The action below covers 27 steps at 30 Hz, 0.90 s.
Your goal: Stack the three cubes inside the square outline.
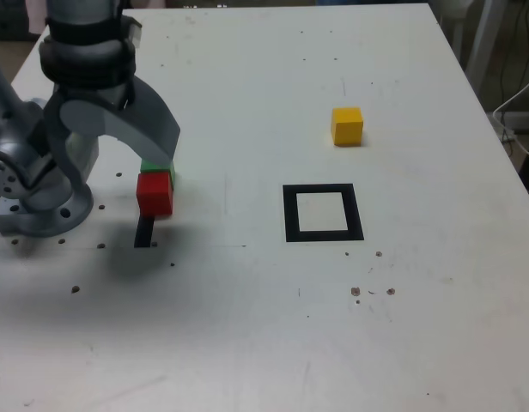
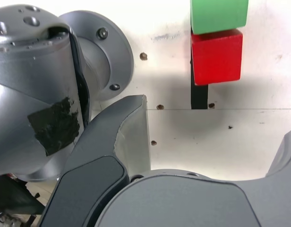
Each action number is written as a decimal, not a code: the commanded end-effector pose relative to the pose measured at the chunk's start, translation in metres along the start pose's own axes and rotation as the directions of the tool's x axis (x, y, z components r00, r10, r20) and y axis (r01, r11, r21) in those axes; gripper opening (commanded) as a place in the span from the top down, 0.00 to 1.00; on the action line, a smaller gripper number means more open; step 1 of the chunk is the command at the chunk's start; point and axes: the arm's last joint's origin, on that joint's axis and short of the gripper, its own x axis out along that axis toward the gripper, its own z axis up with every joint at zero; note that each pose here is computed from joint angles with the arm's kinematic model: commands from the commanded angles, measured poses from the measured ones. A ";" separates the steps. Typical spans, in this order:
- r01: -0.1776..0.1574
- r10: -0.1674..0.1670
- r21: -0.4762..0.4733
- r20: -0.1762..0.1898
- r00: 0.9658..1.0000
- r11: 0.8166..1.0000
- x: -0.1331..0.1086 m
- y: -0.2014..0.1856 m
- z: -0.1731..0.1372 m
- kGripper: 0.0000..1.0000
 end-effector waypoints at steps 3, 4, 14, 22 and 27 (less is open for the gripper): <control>-0.002 0.002 0.017 0.013 1.000 1.000 0.000 -0.007 0.005 0.01; -0.004 0.003 0.021 0.011 1.000 1.000 0.000 -0.009 0.007 0.01; -0.072 0.072 -0.011 -0.003 0.997 0.997 0.013 -0.023 0.026 0.01; -0.112 0.111 -0.043 -0.025 0.993 0.993 0.027 -0.024 0.035 0.01; -0.114 0.112 -0.065 -0.031 0.993 0.991 0.032 -0.023 0.035 0.02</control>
